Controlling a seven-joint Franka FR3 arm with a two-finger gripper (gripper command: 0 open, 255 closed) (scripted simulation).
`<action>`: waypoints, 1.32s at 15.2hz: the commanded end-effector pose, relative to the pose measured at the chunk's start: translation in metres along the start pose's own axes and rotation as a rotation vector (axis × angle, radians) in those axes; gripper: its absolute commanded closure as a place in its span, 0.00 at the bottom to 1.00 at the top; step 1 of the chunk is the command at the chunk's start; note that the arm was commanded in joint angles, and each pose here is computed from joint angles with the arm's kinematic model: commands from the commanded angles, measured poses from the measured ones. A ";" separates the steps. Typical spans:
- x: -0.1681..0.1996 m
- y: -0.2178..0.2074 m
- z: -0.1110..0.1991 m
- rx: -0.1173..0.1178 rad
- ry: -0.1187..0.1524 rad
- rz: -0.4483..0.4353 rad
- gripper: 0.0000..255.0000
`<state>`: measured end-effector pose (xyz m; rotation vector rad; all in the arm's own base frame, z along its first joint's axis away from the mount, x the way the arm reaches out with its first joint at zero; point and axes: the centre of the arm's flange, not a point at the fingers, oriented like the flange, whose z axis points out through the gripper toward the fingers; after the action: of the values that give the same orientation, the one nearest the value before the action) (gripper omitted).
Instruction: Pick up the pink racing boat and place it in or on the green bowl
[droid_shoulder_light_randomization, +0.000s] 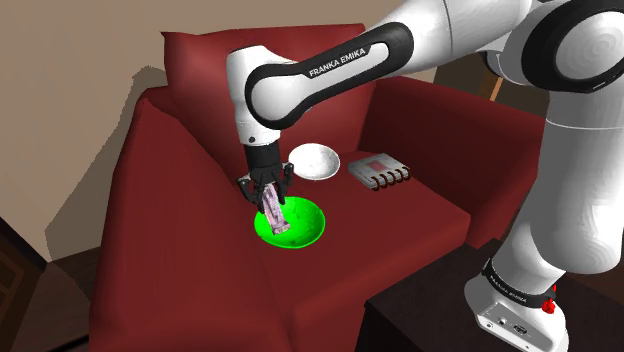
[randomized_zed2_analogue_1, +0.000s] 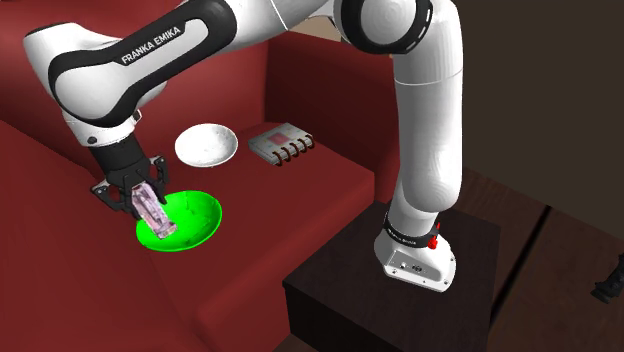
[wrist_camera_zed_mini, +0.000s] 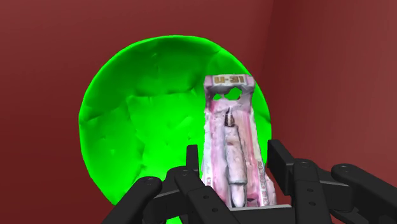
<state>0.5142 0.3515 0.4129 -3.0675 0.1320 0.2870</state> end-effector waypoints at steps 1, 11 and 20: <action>0.003 0.002 0.011 0.000 0.000 0.000 1.00; 0.008 0.003 0.041 0.000 0.000 0.000 1.00; 0.008 0.003 0.041 0.000 0.000 0.000 0.00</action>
<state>0.5147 0.3506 0.3705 -3.0673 0.1319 0.2864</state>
